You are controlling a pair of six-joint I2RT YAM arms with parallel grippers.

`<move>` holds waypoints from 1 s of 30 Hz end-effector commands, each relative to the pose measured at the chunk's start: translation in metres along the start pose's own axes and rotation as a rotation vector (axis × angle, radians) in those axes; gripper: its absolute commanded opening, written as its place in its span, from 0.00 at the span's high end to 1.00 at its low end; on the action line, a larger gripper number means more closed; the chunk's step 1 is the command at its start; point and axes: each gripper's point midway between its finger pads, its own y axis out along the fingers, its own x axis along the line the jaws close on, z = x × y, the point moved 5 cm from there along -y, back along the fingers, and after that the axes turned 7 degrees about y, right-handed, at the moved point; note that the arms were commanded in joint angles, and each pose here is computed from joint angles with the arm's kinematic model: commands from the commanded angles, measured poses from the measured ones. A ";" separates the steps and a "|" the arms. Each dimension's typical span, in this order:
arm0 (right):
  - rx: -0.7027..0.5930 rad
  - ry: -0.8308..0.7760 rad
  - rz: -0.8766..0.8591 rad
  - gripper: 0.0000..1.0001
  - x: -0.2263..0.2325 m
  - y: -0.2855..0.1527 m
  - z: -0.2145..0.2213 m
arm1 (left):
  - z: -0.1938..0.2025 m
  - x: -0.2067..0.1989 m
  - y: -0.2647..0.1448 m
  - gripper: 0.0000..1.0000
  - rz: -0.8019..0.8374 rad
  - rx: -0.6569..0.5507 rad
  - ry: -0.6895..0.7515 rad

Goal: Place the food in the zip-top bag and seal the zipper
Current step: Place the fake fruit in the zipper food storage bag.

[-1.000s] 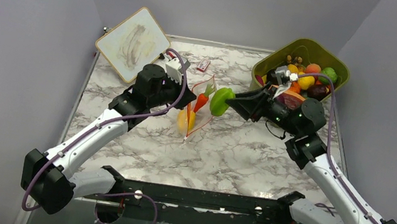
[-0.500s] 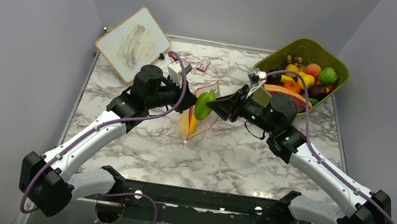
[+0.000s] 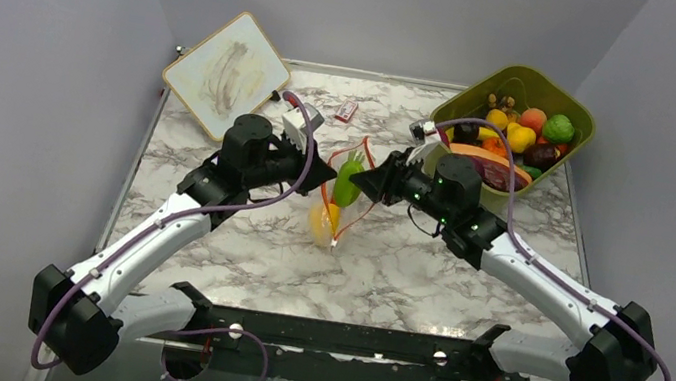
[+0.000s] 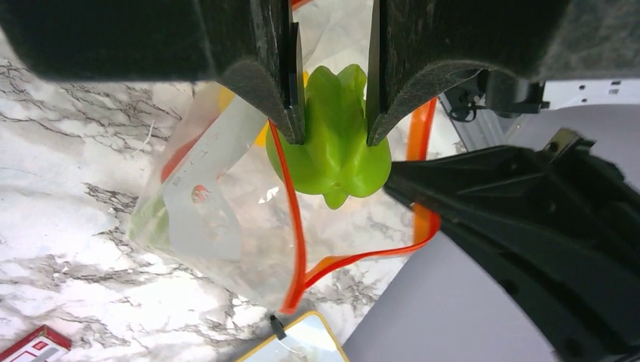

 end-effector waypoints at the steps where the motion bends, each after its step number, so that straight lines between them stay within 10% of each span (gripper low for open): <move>1: -0.010 -0.019 0.051 0.66 0.002 0.009 -0.012 | -0.011 -0.008 -0.008 1.00 0.028 -0.069 0.040; 20: -0.095 -0.190 -0.033 0.47 0.043 -0.023 -0.063 | -0.008 -0.001 -0.008 1.00 -0.029 -0.050 0.025; 30: -0.213 -0.431 0.271 0.41 0.014 -0.045 -0.101 | -0.004 0.002 -0.004 1.00 -0.031 -0.028 0.024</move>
